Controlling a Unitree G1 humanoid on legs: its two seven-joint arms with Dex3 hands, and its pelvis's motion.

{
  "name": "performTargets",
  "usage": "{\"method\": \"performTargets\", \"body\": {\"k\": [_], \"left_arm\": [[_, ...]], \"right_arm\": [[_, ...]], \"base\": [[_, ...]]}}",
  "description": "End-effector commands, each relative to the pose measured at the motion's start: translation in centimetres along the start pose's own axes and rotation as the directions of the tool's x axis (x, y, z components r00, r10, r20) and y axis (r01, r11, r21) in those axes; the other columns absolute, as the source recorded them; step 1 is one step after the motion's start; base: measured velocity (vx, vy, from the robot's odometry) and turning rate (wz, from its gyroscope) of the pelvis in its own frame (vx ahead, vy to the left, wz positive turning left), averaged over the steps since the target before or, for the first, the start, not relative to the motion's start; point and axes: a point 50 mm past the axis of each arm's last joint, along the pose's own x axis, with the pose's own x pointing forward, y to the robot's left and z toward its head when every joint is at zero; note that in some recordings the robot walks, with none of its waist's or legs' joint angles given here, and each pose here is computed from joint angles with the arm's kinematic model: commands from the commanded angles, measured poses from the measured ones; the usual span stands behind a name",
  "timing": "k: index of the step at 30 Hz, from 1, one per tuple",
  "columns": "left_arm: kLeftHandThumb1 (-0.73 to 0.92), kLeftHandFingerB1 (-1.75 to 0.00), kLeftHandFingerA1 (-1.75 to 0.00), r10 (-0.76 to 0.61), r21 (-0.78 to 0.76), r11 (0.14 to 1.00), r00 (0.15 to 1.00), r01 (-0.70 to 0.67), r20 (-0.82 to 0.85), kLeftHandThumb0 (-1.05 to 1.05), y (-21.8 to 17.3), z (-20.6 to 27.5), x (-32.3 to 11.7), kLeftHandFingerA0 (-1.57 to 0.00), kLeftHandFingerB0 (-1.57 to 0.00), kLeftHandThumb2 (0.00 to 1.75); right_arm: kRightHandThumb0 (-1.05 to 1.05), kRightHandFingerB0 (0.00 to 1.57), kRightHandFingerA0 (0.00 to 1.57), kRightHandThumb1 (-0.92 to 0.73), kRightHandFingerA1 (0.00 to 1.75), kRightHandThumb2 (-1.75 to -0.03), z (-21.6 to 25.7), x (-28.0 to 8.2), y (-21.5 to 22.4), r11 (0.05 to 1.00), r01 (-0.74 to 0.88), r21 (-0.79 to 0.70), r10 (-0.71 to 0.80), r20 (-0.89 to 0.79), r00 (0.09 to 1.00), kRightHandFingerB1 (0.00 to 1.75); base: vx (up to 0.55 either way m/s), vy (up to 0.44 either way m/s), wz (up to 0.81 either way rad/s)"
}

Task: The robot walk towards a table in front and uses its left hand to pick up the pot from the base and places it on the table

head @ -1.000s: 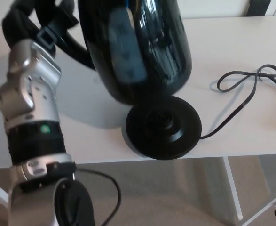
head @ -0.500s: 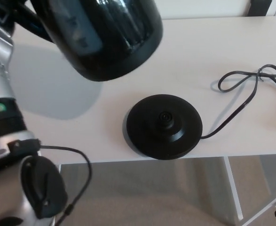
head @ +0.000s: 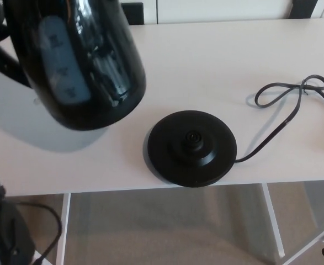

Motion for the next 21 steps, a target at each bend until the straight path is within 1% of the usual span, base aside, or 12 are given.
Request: {"method": "performTargets", "body": {"k": [1,2,3,4,7,8,12,13,16,17,19,21], "left_arm": [[0.65,-1.21,-1.72,-0.070,0.084,0.995,0.992,0.061,0.107,-0.05,0.6,0.7,0.0,-0.85,-0.72,0.88],[0.65,-1.21,-1.72,-0.074,0.104,0.993,0.991,0.063,0.109,-0.05,0.6,0.5,0.0,-0.85,-0.72,0.88],[0.73,-1.23,-1.68,-0.090,0.174,0.982,0.989,0.069,0.118,-0.09,0.9,-0.3,-0.1,-0.88,-0.72,0.77],[0.75,-1.22,-1.69,-0.093,0.202,0.977,0.989,0.068,0.119,-0.16,1.1,-0.8,-0.1,-0.97,-0.77,0.67],[0.79,-1.15,-1.64,-0.097,0.240,0.969,0.987,0.064,0.125,-0.15,1.5,-1.7,-0.3,-0.90,-0.72,0.69],[0.79,-1.11,-1.55,-0.098,0.257,0.964,0.987,0.062,0.128,-0.15,1.5,-1.7,-0.2,-0.97,-0.74,0.70],[0.78,-1.13,-1.54,-0.107,0.314,0.947,0.986,0.061,0.131,-0.16,1.6,-2.5,-0.4,-0.96,-0.76,0.73],[0.81,-1.11,-1.56,-0.118,0.322,0.944,0.984,0.069,0.136,-0.19,1.3,-2.8,-0.5,-0.94,-0.74,0.67],[0.82,-1.08,-1.57,-0.152,0.345,0.934,0.978,0.095,0.141,-0.21,1.2,-3.4,-0.7,-0.91,-0.73,0.65],[0.82,-1.04,-1.48,-0.165,0.363,0.926,0.977,0.107,0.134,-0.21,1.1,-4.0,-1.0,-0.97,-0.73,0.65],[0.82,-1.04,-1.50,-0.178,0.364,0.923,0.976,0.121,0.126,-0.20,1.0,-4.4,-1.2,-0.94,-0.73,0.64],[0.81,-1.02,-1.55,-0.190,0.385,0.913,0.975,0.132,0.118,-0.21,0.7,-5.0,-1.4,-0.93,-0.71,0.69]], "right_arm": [[-0.63,0.63,0.80,-0.55,0.49,-0.58,0.2,0.2,-0.5,1.000,0.020,0.004,-0.020,-0.009,1.000,0.42],[-0.63,0.63,0.80,-0.55,0.49,-0.58,0.2,0.2,-0.5,1.000,0.022,0.005,-0.022,-0.009,1.000,0.42],[-0.63,0.62,0.80,-0.55,0.49,-0.58,0.2,0.1,-0.5,1.000,0.023,0.003,-0.023,-0.002,1.000,0.42],[-0.64,0.62,0.79,-0.55,0.49,-0.58,0.1,0.0,-0.4,1.000,0.021,0.007,-0.021,-0.004,1.000,0.42],[-0.64,0.62,0.80,-0.55,0.48,-0.58,-0.1,-0.1,-0.4,1.000,0.016,0.002,-0.016,-0.005,1.000,0.42],[-0.64,0.62,0.80,-0.55,0.49,-0.58,0.1,0.0,-0.4,1.000,0.015,0.000,-0.015,0.000,1.000,0.42],[-0.62,0.62,0.81,-0.55,0.48,-0.58,0.0,0.1,-0.3,1.000,0.012,0.002,-0.012,-0.006,1.000,0.42],[-0.63,0.64,0.82,-0.55,0.48,-0.58,0.2,0.1,-0.4,1.000,0.010,0.005,-0.010,-0.001,1.000,0.43],[-0.65,0.63,0.82,-0.55,0.48,-0.58,0.2,0.2,-0.4,1.000,0.007,0.005,-0.007,0.003,1.000,0.43],[-0.64,0.63,0.82,-0.56,0.47,-0.58,-0.1,-0.1,-0.3,1.000,0.009,-0.002,-0.009,-0.008,1.000,0.43],[-0.63,0.63,0.81,-0.56,0.47,-0.59,-0.3,-0.2,-0.3,1.000,0.007,-0.002,-0.007,-0.014,1.000,0.43],[-0.62,0.63,0.82,-0.56,0.47,-0.58,-0.2,-0.1,-0.3,1.000,0.006,-0.007,-0.006,-0.018,1.000,0.42]], "base": [[0.00,0.000,0.00],[0.00,0.000,0.00],[0.00,0.000,0.00],[0.00,0.000,0.00],[0.00,0.000,0.00],[0.00,0.000,0.00],[0.00,0.000,0.00],[0.00,0.000,0.00],[0.00,0.000,0.00],[0.00,0.000,0.00],[0.00,0.000,0.00],[0.00,0.000,0.00]]}}
